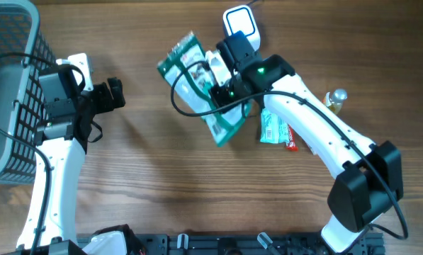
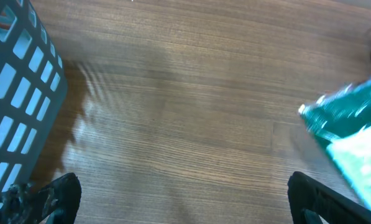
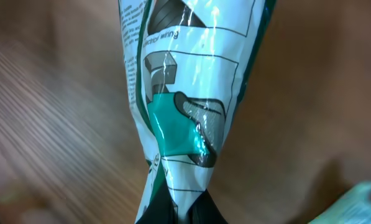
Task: Scan the item barcode
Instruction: 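Lower the gloves pack onto the table center and open the gripper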
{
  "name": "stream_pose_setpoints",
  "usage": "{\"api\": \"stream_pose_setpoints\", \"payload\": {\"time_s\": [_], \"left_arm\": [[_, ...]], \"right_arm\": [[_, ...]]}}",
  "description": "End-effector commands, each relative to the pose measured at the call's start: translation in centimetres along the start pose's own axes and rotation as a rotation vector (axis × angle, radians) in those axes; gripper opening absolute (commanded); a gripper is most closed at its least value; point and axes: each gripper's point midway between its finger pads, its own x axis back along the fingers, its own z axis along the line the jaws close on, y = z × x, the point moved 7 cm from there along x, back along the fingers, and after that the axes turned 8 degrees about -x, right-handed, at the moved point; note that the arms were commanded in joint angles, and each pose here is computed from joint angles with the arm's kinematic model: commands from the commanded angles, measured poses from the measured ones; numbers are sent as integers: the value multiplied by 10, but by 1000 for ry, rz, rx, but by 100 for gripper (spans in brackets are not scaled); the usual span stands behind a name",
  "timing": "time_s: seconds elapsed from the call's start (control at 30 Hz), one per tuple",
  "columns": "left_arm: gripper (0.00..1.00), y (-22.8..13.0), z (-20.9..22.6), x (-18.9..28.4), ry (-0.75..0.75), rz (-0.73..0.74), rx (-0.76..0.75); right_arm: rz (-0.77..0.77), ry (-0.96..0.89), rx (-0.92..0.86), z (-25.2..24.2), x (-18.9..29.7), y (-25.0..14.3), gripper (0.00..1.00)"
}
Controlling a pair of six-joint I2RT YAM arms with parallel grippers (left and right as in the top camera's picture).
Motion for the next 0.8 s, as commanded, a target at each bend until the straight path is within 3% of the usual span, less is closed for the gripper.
{"api": "stream_pose_setpoints", "payload": {"time_s": [0.0, 0.03, 0.13, 0.17, 0.2, 0.33, 0.77], "left_arm": [[100, 3, 1, 1, 0, -9, -5], [100, 3, 1, 1, 0, -9, -5], [100, 3, 1, 1, 0, -9, -5], [100, 3, 1, 1, 0, -9, -5], [100, 3, 1, 1, 0, -9, -5], [100, 3, 1, 1, 0, -9, -5], [100, 3, 1, 1, 0, -9, -5]], "right_arm": [[84, -21, -85, -10, -21, -23, 5], [96, -30, -87, -12, -24, -27, 8], [97, -30, -87, -12, -26, -28, 50], [95, -41, -87, -13, -26, -28, 68], [91, -57, -90, -15, -26, -27, 100], [61, -145, -129, -24, -25, -24, 100], [-94, -106, -104, -19, -25, 4, 100]]}}
